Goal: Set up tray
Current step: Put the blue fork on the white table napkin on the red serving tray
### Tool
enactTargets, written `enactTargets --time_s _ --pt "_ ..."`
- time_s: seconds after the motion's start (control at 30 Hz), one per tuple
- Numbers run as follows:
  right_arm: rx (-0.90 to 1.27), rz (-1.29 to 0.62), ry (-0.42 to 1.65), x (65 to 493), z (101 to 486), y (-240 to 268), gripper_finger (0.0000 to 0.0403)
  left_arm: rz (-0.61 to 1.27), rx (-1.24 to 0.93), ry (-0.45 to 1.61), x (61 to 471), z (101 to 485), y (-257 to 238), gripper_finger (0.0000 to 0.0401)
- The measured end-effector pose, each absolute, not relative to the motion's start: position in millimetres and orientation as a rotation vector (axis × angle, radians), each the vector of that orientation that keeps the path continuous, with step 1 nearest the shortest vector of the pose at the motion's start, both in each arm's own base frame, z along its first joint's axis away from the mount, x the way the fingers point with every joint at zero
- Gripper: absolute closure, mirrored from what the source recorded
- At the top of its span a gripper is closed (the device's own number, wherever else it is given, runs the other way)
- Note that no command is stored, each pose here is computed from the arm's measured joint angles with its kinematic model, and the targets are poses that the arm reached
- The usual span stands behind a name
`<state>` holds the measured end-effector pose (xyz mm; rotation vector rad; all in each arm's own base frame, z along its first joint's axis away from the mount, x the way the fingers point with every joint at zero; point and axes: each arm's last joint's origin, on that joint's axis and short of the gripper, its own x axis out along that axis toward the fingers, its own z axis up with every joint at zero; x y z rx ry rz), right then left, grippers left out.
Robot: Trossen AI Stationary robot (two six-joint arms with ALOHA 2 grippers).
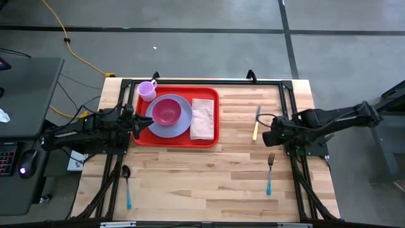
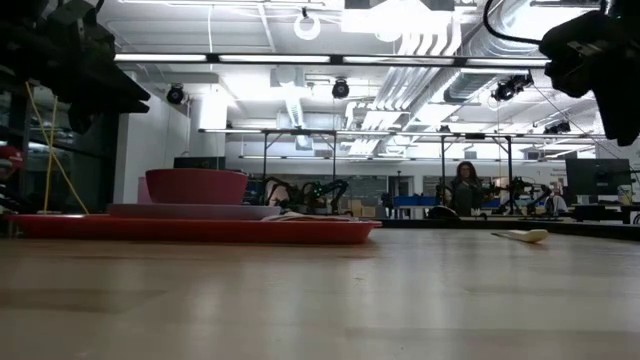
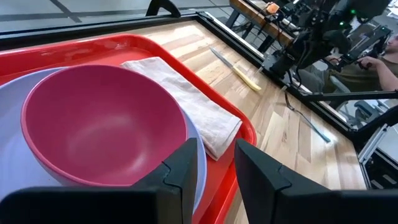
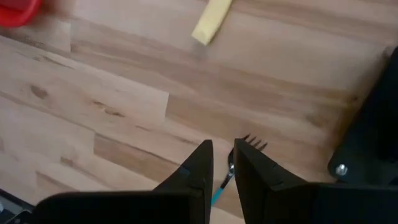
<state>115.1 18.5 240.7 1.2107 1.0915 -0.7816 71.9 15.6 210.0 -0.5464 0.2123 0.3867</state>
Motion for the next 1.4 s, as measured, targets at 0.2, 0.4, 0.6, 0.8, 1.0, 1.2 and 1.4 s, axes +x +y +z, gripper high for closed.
enactTargets --time_s 0.2,0.4,0.6,0.8,1.0,1.2,1.4 --pt "1.201 -0.806 1.161 114 237 31 0.0359 0.395 -0.545 0.243 71 207 15 0.0263" --pt "1.176 -0.826 1.222 120 231 46 0.0359 0.396 -0.543 0.250 71 207 15 0.0263" --pt "1.187 -0.806 1.278 130 224 61 0.0359 0.397 -0.542 0.255 71 206 15 0.0263" --pt "1.195 -0.819 1.356 137 215 74 0.0359 0.396 -0.537 0.255 71 206 15 0.0263" --pt "1.239 -0.842 1.421 141 209 86 0.0358 0.395 -0.536 0.256 71 206 15 0.0263" --pt "1.259 -0.862 1.423 147 203 95 0.0349 0.396 -0.535 0.255 71 206 15 0.0263" --pt "1.250 -0.892 1.456 157 191 101 0.0327 0.395 -0.535 0.255 71 206 15 0.0263"
